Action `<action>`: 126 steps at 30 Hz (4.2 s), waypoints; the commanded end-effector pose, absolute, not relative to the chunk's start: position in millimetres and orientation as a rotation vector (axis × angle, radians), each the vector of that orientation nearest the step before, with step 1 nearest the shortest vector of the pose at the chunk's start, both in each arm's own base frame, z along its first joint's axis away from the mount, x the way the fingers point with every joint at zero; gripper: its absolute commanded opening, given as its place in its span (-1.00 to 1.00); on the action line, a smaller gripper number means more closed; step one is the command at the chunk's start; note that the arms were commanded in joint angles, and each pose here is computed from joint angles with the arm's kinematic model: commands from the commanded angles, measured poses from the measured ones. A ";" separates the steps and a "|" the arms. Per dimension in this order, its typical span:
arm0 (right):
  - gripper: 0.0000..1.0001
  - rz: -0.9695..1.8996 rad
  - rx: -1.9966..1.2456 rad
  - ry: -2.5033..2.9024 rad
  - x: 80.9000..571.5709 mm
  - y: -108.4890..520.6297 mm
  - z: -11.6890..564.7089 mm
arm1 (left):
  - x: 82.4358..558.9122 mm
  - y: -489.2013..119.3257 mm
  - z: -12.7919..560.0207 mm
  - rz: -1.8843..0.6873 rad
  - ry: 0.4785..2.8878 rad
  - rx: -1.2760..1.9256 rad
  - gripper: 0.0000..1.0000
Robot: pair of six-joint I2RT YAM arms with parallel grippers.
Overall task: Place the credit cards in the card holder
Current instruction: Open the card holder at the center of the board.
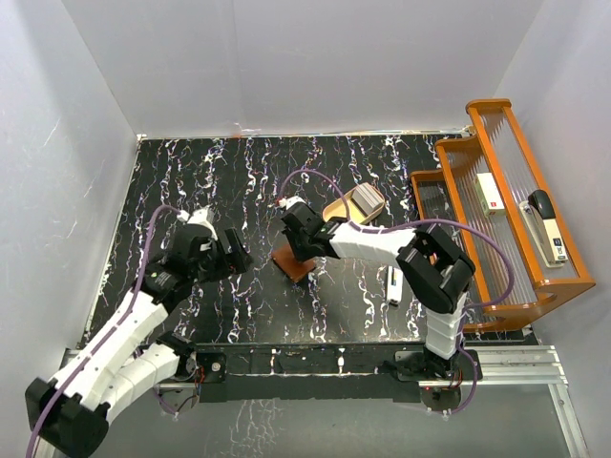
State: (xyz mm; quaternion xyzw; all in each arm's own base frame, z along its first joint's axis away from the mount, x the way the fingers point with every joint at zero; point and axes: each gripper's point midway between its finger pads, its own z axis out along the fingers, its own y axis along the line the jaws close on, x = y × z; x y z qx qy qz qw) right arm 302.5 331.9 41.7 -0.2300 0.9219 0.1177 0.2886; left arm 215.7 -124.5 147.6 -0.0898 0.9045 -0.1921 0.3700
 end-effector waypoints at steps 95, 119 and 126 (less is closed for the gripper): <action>-1.00 1.141 -0.290 2.210 217.3 321.6 171.9 | 193.3 -208.1 75.7 -1.012 2.628 -0.228 0.41; -1.00 0.594 -0.122 2.459 233.5 210.9 71.2 | 200.7 -222.2 49.2 -1.082 2.662 -0.258 0.11; -1.00 0.589 -0.124 2.473 234.8 208.8 65.9 | 202.7 -233.8 48.3 -1.189 2.625 -0.248 0.10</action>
